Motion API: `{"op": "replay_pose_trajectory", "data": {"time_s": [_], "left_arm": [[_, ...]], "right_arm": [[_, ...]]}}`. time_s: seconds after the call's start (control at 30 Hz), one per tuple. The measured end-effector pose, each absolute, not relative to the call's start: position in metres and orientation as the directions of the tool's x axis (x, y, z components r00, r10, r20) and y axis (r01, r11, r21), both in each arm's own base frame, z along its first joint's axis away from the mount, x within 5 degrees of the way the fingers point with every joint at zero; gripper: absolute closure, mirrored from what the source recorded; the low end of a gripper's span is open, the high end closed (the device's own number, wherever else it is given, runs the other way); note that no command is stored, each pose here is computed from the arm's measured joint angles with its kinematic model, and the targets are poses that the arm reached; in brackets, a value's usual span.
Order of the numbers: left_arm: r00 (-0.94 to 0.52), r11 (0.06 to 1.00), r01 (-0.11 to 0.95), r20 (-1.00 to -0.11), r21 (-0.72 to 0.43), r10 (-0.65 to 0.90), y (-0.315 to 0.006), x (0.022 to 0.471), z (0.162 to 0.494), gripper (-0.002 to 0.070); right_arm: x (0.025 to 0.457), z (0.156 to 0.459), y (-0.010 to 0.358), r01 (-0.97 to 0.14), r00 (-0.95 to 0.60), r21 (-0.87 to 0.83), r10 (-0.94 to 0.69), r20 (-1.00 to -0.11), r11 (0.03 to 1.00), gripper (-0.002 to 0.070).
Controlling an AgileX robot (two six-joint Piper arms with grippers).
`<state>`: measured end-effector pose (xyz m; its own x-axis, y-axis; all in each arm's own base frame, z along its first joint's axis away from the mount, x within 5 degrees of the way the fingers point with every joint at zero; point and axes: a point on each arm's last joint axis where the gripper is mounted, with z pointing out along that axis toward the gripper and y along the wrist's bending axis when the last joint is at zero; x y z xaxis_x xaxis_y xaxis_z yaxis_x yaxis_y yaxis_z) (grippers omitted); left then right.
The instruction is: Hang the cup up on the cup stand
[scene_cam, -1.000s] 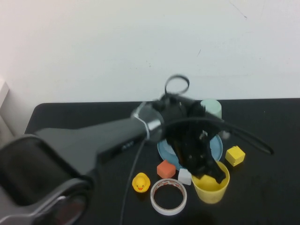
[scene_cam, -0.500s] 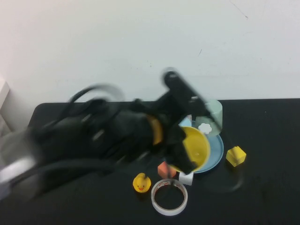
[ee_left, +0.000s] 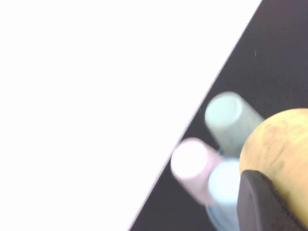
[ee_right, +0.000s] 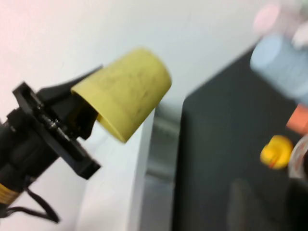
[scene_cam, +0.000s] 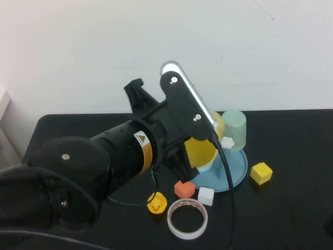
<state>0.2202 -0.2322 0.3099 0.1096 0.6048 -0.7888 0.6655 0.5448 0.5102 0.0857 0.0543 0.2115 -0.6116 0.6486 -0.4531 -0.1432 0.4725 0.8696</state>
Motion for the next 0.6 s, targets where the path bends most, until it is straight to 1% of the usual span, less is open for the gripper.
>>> {"op": "replay_pose_trajectory", "data": {"time_s": [0.03,0.07,0.13,0.2,0.23,0.3,0.33,0.4,0.43,0.5,0.57,0.6], "left_arm": [[0.128,0.533,0.671,-0.789,0.515,0.601,-0.233,0.220,0.311,0.0664],[0.145,0.518,0.680,-0.788,0.518,0.598,-0.235,0.218,0.311,0.0664],[0.180,0.479,0.700,-0.780,0.529,0.599,-0.238,0.216,0.311,0.0664],[0.207,0.449,0.709,-0.769,0.544,0.605,-0.239,0.214,0.311,0.0664],[0.219,0.436,0.712,-0.764,0.550,0.607,-0.240,0.214,0.310,0.0664],[0.246,0.410,0.707,-0.744,0.576,0.621,-0.240,0.213,0.310,0.0664],[0.261,0.397,0.701,-0.732,0.592,0.629,-0.240,0.213,0.310,0.0664],[0.287,0.374,0.691,-0.710,0.619,0.643,-0.240,0.213,0.310,0.0664],[0.294,0.368,0.687,-0.702,0.627,0.648,-0.240,0.214,0.310,0.0664],[0.301,0.362,0.681,-0.694,0.636,0.654,-0.240,0.214,0.311,0.0664],[0.306,0.358,0.677,-0.688,0.643,0.658,-0.240,0.214,0.311,0.0664],[0.310,0.355,0.674,-0.684,0.648,0.661,-0.240,0.214,0.311,0.0664]], "right_arm": [[0.090,0.214,0.056,-0.128,-0.636,0.881,0.643,-0.426,0.456,0.0479],[0.097,0.217,0.058,-0.099,-0.672,0.896,0.636,-0.381,0.432,0.0397],[0.108,0.220,0.061,-0.045,-0.718,0.923,0.630,-0.297,0.383,0.0277],[0.123,0.223,0.065,0.039,-0.765,0.946,0.619,-0.178,0.321,0.0152],[0.132,0.224,0.067,0.085,-0.783,0.954,0.611,-0.116,0.289,0.0113],[0.152,0.226,0.070,0.168,-0.810,0.958,0.586,0.000,0.233,0.0075],[0.163,0.227,0.072,0.199,-0.825,0.958,0.563,0.050,0.206,0.0068],[0.185,0.229,0.076,0.234,-0.851,0.959,0.512,0.121,0.163,0.0068],[0.197,0.231,0.078,0.239,-0.866,0.961,0.479,0.145,0.141,0.0071],[0.217,0.235,0.082,0.232,-0.892,0.967,0.419,0.167,0.110,0.0078],[0.236,0.237,0.087,0.224,-0.908,0.970,0.384,0.170,0.100,0.0085],[0.248,0.238,0.096,0.212,-0.921,0.972,0.355,0.162,0.105,0.0088]]}}
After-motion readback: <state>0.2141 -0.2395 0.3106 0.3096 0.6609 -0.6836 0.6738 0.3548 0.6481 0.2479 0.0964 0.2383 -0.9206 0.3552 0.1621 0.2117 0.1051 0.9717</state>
